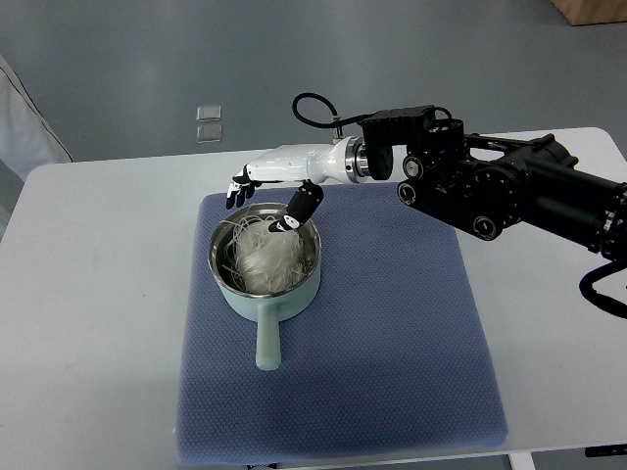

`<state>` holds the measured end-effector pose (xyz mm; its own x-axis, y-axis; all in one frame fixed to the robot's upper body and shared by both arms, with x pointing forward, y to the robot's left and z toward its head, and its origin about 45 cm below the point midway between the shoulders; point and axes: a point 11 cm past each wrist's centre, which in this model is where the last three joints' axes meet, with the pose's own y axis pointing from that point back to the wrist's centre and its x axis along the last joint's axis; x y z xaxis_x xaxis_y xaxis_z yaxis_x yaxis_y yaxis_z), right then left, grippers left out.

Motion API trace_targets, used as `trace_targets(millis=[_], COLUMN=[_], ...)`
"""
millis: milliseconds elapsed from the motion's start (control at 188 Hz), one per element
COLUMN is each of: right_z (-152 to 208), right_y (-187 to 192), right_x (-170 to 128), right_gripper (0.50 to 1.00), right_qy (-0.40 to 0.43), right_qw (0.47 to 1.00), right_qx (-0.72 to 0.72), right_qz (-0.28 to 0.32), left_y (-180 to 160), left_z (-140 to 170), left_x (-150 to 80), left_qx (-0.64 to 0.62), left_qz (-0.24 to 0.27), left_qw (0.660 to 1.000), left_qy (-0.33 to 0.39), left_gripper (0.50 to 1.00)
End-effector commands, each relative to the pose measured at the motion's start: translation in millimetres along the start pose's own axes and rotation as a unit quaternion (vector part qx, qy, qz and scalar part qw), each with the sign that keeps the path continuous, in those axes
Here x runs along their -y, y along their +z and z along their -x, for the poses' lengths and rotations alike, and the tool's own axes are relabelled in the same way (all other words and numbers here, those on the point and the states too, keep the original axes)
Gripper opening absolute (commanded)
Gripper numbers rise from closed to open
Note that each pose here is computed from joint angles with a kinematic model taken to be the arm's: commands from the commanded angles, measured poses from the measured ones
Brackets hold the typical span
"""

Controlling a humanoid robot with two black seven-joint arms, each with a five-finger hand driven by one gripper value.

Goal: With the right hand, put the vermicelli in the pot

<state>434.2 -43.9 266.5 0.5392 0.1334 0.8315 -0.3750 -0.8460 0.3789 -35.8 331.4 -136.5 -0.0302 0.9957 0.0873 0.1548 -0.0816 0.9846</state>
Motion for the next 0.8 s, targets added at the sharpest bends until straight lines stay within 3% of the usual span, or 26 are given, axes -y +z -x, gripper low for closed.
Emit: trace_targets(millis=[0,95,424,594,796], right_z=[-2,-4,-43,-79,-87], right_y=[1,2,-4,-1,48], right_x=[-1,-3,-14,-28,-52], right_gripper=[0.858,0.899,0.917,0.924,0.924], right_qy=[0.003,0.006,0.073,0.18,0.335], right_qw=[1.0,1.0,0.996,0.971,0.892], right_qx=[0.003,0.003,0.048,0.146,0.301], right_qz=[0.0,0.001,-0.022,-0.053,-0.042], left_y=[1,1,0,0,1], left_z=[0,0,0,0,0], left_x=[0,0,0,0,0], left_qx=[0.0,0.0,0.0,0.0,0.0], left_qz=[0.001,0.001,0.0,0.001,0.001], left_qw=[1.0,1.0,1.0,1.0,1.0], left_qy=[0.0,0.0,0.0,0.0,0.001], left_gripper=[1.0,1.0,1.0,1.0,1.0])
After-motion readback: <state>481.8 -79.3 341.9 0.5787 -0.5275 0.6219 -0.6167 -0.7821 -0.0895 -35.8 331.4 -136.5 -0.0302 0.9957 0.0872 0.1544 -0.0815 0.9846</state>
